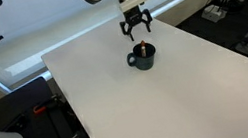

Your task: Remove the marker from the mug

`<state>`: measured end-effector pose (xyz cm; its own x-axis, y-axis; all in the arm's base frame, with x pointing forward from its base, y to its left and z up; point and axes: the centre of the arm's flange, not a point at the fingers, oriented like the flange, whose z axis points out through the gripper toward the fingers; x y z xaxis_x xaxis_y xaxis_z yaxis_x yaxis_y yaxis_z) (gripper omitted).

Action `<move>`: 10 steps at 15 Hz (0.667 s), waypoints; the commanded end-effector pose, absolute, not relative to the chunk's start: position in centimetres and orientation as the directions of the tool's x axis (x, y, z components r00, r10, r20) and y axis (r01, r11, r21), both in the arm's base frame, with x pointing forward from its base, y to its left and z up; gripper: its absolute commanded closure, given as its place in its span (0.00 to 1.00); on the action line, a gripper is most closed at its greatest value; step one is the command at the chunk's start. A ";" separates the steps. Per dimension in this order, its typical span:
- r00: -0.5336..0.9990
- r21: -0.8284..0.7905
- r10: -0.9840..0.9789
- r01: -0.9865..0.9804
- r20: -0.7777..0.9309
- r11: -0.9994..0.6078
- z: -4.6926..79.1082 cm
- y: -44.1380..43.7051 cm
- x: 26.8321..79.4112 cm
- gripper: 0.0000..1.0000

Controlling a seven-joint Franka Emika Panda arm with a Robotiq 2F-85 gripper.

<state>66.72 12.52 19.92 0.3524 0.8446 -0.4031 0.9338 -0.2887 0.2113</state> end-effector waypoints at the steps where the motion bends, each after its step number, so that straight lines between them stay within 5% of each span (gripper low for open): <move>1: 0.352 0.231 0.846 0.932 -0.401 -0.278 20.2 12.5 65.8 0.00; 10: 0.425 0.280 0.823 0.899 -0.377 -0.336 19.3 10.3 63.1 0.00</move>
<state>65.34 11.52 18.35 0.3896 0.8316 -0.3959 0.9184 -0.3186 0.2344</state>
